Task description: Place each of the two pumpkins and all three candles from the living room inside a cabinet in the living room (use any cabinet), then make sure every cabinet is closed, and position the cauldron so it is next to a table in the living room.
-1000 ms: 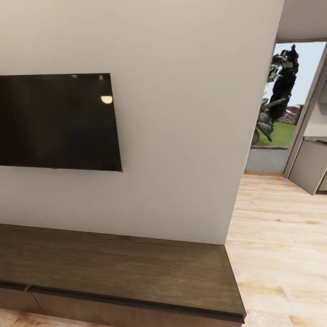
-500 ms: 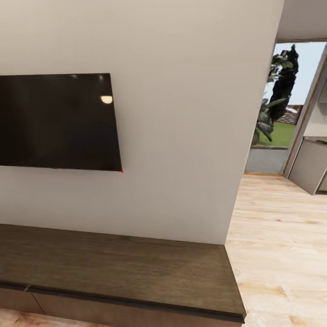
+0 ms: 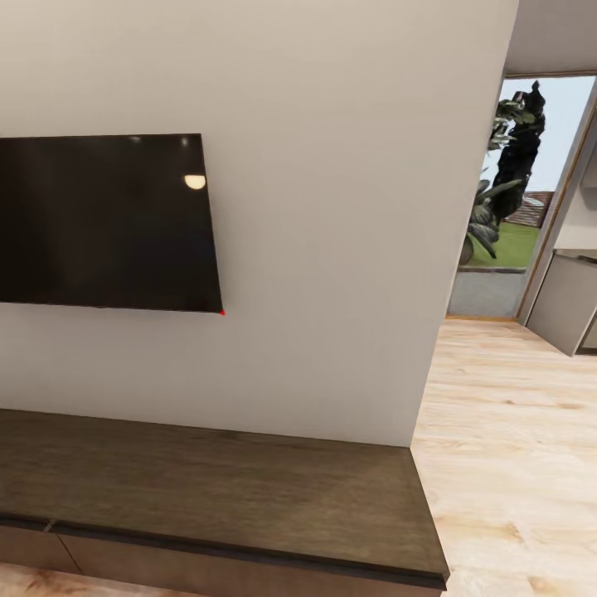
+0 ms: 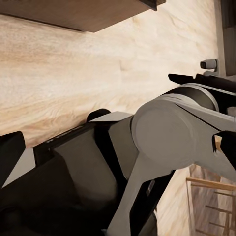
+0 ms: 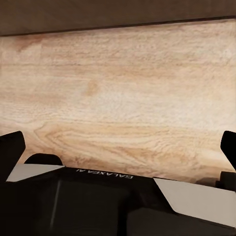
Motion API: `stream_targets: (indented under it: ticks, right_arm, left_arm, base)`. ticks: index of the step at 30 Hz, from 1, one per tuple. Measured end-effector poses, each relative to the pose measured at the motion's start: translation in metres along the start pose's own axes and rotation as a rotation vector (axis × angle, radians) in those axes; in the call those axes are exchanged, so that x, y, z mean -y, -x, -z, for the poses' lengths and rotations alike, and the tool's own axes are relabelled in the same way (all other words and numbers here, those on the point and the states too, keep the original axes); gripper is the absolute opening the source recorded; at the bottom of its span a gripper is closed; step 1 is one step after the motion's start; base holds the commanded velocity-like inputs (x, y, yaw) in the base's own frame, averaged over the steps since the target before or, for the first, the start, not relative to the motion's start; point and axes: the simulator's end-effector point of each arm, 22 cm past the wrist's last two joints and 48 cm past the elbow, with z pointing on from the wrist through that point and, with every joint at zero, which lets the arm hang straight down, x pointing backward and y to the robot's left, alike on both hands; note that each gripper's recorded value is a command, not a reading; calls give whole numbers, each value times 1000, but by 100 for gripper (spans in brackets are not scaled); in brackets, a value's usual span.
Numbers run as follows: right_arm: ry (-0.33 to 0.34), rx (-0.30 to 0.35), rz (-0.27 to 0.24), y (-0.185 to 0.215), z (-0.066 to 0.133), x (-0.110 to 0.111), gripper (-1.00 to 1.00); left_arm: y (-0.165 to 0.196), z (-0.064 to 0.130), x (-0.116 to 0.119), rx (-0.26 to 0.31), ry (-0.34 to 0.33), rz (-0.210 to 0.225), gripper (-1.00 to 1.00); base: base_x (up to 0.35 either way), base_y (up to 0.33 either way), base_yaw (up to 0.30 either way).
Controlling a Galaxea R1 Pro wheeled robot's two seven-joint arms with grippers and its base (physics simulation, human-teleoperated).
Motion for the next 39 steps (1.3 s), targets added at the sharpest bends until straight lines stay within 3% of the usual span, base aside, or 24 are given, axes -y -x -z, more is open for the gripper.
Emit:
stream_targets:
  ticks: [11, 17, 23, 30, 34, 37, 39]
  right_arm:
    - [-3, -4, 4, -2, 0, 0, 100]
    - [-2, -5, 6, -5, -5, 3, 100]
    - [-2, -2, 7, -10, -14, 7, 100]
    - [-1, -1, 8, -15, -24, 11, 100]
    - [2, 1, 6, -18, -29, 14, 100]
    - [9, 4, 6, -19, -34, 14, 100]
    - [13, 7, 5, -19, -37, 15, 100]
  left_arm:
    - [10, -1, 6, 9, -13, -4, 100]
    - [55, -5, 32, 18, -48, 3, 100]
    - [70, -21, 49, 21, -83, -25, 100]
    - [73, -32, 49, 29, -100, -46, 100]
    - [81, -36, 48, 32, -106, -31, 100]
    - [86, -39, 54, 38, -140, -38, 100]
    - [89, -43, 70, 41, -206, -41, 100]
  base:
    - [0, 0, 0]
    - [0, 0, 0]
    - [0, 0, 0]
    - [0, 0, 0]
    - [0, 0, 0]
    - [0, 0, 0]
    - [0, 0, 0]
